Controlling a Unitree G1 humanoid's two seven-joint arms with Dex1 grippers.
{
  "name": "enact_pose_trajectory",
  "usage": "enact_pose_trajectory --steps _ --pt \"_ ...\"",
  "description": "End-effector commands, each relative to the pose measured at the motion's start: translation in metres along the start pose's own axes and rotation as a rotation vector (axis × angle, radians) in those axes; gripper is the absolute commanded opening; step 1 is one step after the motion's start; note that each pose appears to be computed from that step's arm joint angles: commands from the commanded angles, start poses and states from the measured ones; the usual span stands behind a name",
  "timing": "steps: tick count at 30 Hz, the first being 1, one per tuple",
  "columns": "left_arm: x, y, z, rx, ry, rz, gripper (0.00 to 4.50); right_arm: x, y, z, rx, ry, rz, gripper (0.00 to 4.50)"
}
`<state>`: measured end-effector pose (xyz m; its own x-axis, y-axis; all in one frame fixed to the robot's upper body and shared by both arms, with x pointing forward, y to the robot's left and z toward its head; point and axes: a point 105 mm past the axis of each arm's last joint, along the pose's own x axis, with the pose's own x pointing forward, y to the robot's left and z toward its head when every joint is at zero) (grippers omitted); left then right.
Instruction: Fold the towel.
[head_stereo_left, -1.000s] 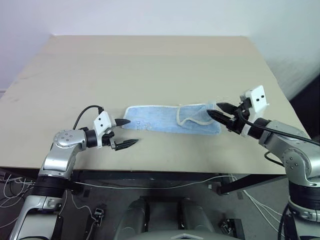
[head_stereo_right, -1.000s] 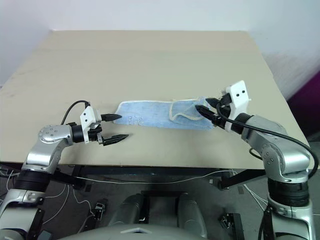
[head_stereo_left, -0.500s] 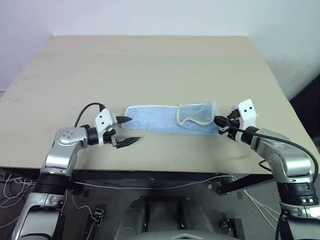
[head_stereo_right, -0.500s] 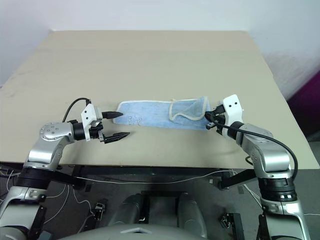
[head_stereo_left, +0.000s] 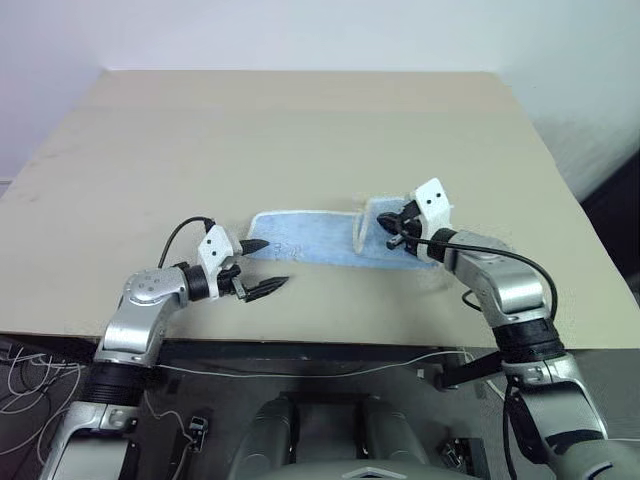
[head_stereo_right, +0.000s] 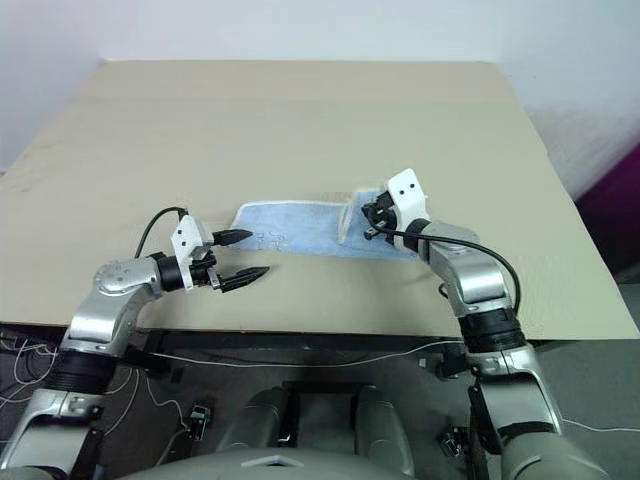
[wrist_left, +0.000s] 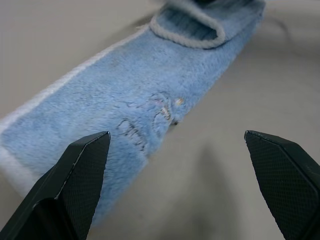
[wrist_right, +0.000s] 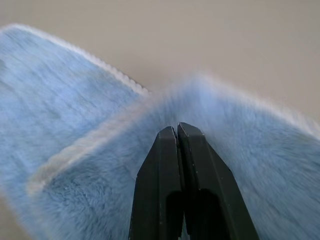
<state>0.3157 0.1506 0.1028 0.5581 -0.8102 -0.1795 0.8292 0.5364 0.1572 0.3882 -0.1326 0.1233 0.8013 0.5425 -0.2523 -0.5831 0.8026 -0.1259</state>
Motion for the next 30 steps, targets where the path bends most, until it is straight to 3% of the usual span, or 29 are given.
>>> enact_pose_trajectory --steps 1,8,16,21,30 --pt "-0.008 0.002 0.015 -0.004 -0.062 0.066 4.50 0.009 0.004 0.013 -0.047 -0.038 0.021 0.10" --pt "-0.024 0.013 0.015 -0.067 -0.078 0.228 4.50 0.010 0.011 0.014 -0.052 -0.053 0.050 0.10" --pt "-0.045 0.014 0.014 -0.335 -0.116 0.494 4.50 -0.026 0.012 0.084 -0.034 -0.317 0.094 0.10" --pt "-0.045 0.006 0.003 -0.709 -0.154 0.605 4.50 -0.036 0.009 0.092 -0.053 -0.338 0.092 0.10" --pt "-0.015 -0.005 0.018 -1.232 -0.351 0.507 4.50 -0.030 0.005 0.090 -0.055 -0.332 0.082 0.10"
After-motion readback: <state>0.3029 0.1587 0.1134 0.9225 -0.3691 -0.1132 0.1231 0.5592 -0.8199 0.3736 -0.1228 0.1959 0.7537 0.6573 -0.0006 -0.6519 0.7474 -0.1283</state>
